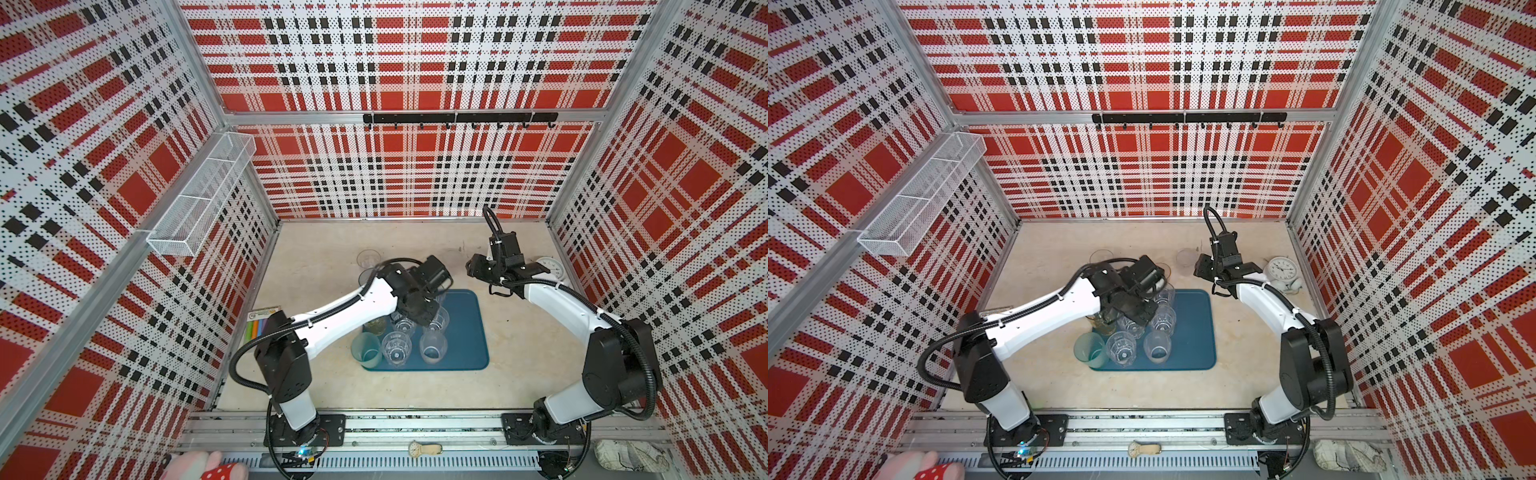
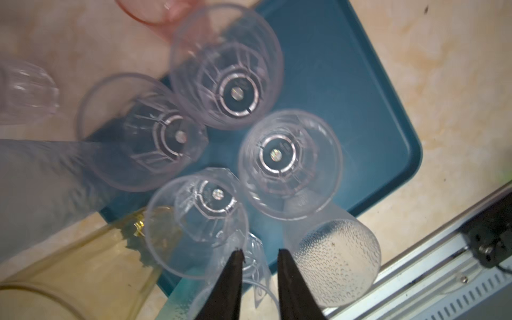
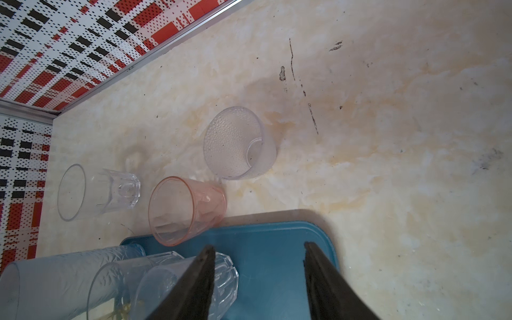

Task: Place the glasses into the tray
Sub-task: Pick up the glass from the top-center of the table.

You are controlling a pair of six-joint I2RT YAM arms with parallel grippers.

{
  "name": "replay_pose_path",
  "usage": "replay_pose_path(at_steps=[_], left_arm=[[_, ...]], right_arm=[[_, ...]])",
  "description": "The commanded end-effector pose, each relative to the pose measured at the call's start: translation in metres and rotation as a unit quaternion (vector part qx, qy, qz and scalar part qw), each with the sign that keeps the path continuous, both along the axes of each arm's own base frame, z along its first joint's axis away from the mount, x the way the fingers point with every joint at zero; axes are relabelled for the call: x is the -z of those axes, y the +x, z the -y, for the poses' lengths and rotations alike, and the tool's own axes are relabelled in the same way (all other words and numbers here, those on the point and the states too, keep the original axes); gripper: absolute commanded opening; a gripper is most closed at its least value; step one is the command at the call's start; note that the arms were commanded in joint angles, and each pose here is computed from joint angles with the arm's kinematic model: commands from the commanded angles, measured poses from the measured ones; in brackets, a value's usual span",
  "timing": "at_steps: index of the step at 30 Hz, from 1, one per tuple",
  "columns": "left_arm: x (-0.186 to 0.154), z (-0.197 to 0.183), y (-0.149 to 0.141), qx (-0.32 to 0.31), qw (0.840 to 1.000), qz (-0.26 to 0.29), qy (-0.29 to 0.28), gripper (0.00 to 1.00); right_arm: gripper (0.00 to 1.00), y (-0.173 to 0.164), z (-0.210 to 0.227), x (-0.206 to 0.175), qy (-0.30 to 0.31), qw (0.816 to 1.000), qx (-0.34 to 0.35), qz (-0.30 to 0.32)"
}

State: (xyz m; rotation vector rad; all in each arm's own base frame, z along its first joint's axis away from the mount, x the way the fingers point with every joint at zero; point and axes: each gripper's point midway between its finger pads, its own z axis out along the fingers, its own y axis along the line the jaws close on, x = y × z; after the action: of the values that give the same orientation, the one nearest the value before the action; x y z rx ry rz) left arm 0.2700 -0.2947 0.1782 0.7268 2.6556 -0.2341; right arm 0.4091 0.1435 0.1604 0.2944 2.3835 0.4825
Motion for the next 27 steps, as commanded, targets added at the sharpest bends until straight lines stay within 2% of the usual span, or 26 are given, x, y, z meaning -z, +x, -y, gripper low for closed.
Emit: replay_pose_path(at_steps=[1, 6, 9, 12, 16, 19, 21, 27], left_arm=[[-0.047, -0.010, 0.038, -0.047, 0.994, 0.061, -0.080, 0.29], [-0.093, -0.049, 0.091, -0.128, 0.970, 0.135, -0.157, 0.32], [-0.112, -0.095, 0.117, -0.194, 0.945, 0.189, -0.181, 0.35], [-0.124, -0.145, 0.133, -0.252, 0.913, 0.243, -0.207, 0.39], [-0.116, -0.216, 0.141, -0.334, 0.873, 0.277, -0.221, 0.44], [-0.101, -0.254, 0.142, -0.375, 0.854, 0.278, -0.228, 0.47], [-0.084, -0.270, 0.143, -0.398, 0.847, 0.269, -0.228, 0.48], [-0.046, -0.290, 0.145, -0.434, 0.832, 0.257, -0.233, 0.52]], right_arm=[[0.55, -0.009, -0.018, 0.005, 0.001, 1.000, -0.021, -0.008], [0.55, -0.024, -0.036, 0.009, -0.016, 0.999, -0.047, -0.017], [0.55, -0.028, -0.036, 0.005, -0.027, 0.998, -0.056, -0.015], [0.56, -0.027, -0.037, 0.003, -0.046, 0.996, -0.071, -0.020], [0.56, -0.023, -0.036, 0.002, -0.064, 0.995, -0.073, -0.021], [0.57, -0.014, -0.032, -0.001, -0.083, 0.994, -0.065, -0.017], [0.57, -0.007, -0.029, -0.004, -0.097, 0.993, -0.064, -0.013], [0.60, 0.018, -0.024, -0.009, -0.072, 0.996, -0.044, -0.009]])
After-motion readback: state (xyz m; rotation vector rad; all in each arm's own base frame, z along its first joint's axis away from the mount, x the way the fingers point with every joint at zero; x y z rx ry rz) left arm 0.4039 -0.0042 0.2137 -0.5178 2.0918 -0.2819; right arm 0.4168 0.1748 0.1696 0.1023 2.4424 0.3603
